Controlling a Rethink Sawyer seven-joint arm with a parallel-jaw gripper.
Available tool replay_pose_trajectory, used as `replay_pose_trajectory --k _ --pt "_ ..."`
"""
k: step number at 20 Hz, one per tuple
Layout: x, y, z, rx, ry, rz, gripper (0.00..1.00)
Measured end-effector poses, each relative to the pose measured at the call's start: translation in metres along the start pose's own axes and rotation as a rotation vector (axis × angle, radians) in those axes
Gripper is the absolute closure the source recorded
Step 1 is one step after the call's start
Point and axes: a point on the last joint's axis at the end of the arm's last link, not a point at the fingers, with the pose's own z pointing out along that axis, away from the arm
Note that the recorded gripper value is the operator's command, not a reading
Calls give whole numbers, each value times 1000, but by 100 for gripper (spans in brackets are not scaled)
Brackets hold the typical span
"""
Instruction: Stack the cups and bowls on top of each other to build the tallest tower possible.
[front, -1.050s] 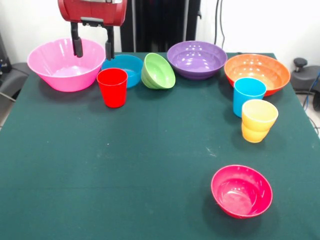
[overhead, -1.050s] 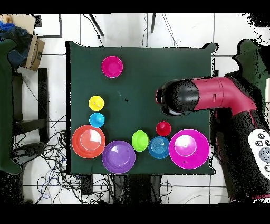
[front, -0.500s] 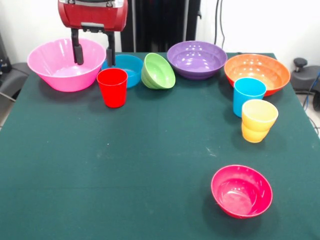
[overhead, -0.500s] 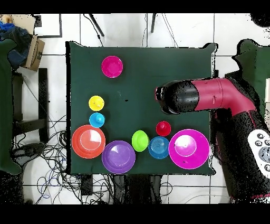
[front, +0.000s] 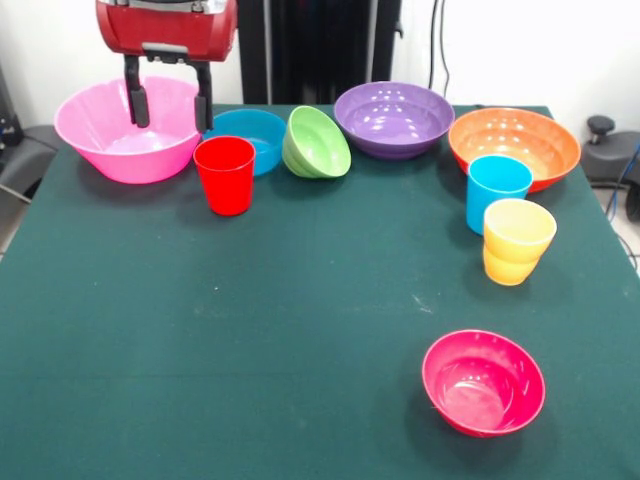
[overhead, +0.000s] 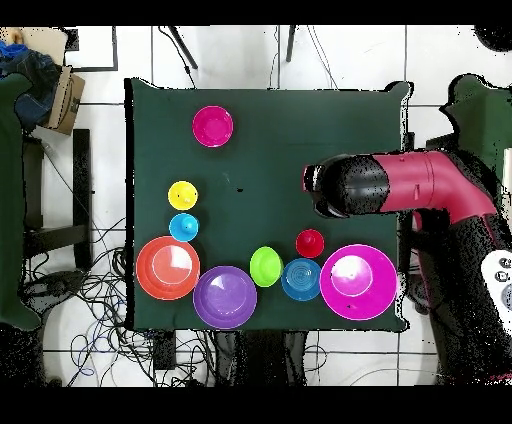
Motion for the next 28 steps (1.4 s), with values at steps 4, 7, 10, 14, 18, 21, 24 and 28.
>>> replay_pose_trajectory --k 4,7,10,14,18,21,24,28 --pt "1 -7 0 1 1 11 0" --pt "2 -12 1 1 1 18 0" --pt "2 -15 1 2 1 23 0" --pt "2 -16 1 1 1 24 0" --pt "3 -16 1 1 1 24 0" --pt "3 -16 1 1 1 24 0" --pt "3 -16 1 1 1 24 0" --pt "3 -16 1 2 1 24 0"
